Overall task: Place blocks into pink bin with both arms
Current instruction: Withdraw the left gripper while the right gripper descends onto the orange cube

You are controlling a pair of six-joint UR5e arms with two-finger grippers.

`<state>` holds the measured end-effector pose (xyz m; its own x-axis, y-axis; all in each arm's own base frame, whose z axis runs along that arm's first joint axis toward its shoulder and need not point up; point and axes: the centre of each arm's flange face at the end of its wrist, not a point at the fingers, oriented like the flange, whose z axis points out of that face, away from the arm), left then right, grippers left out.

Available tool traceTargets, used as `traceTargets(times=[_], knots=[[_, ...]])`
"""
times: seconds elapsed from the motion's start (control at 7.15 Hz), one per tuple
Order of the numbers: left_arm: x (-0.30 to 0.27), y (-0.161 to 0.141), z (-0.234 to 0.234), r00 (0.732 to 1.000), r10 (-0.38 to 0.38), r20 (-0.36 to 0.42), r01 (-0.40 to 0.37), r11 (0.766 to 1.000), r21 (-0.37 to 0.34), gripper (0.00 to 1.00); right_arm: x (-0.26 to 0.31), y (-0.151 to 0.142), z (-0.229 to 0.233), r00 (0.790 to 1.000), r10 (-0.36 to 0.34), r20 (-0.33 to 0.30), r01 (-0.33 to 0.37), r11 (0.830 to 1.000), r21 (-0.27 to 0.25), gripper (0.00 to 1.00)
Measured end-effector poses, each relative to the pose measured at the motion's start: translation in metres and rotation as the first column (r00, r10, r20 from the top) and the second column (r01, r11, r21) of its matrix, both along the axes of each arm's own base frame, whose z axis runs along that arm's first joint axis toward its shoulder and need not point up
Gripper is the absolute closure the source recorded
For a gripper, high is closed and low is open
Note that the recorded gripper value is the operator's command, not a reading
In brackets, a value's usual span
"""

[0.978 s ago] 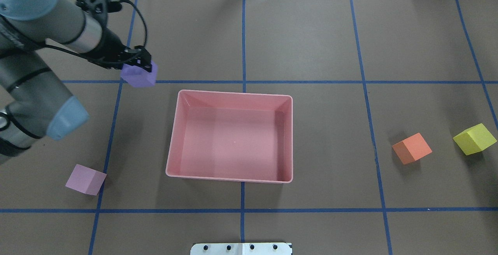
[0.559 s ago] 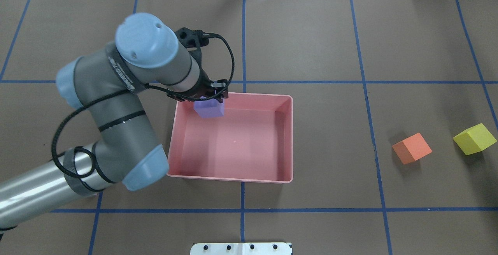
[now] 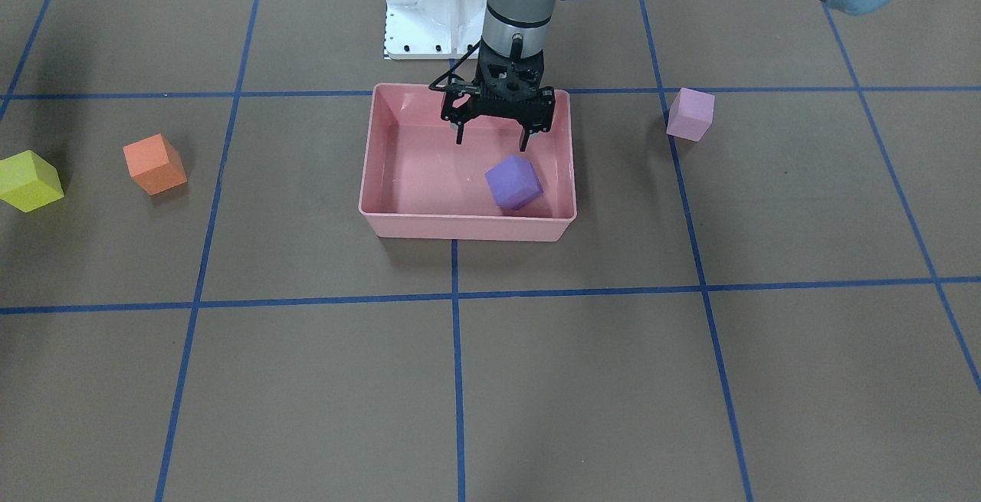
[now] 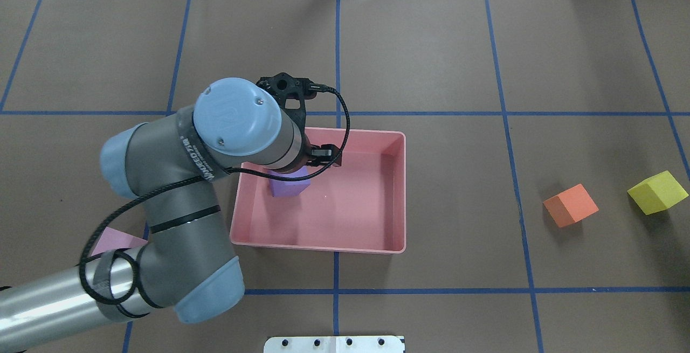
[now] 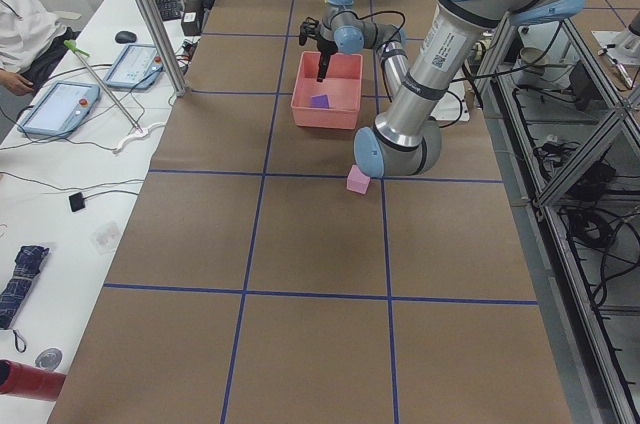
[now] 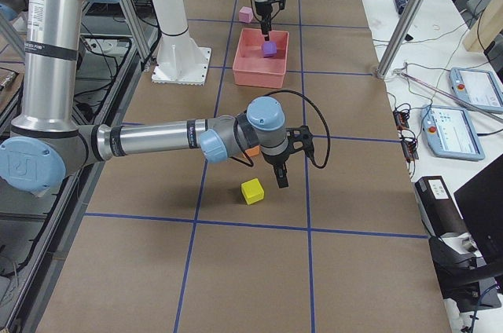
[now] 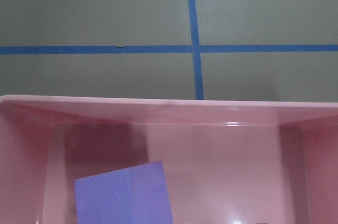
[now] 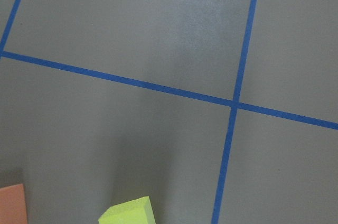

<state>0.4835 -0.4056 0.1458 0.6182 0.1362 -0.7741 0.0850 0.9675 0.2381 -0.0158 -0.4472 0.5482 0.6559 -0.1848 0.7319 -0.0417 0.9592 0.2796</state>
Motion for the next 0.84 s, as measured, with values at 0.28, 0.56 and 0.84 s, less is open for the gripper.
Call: traceTargets(times=[0.28,0.56,0.84], knots=[[-0.088,-0.041,0.054,0.993,0.074,0.095,-0.084,0.992,0.097,0.00,-0.063,0.006,-0.015,0.997,-0.069,0.032,0.067,0.996,0.051,0.00],[-0.140,-0.070,0.093,0.983,0.093,0.156,-0.114,0.985,0.129,0.00,-0.118,0.020,-0.024,0.990,-0.138,0.014,0.136,0.987,0.081,0.00],[-0.148,-0.073,0.099,0.982,0.092,0.163,-0.114,0.985,0.128,0.00,-0.177,0.040,-0.040,0.989,-0.145,-0.021,0.146,0.987,0.073,0.00]])
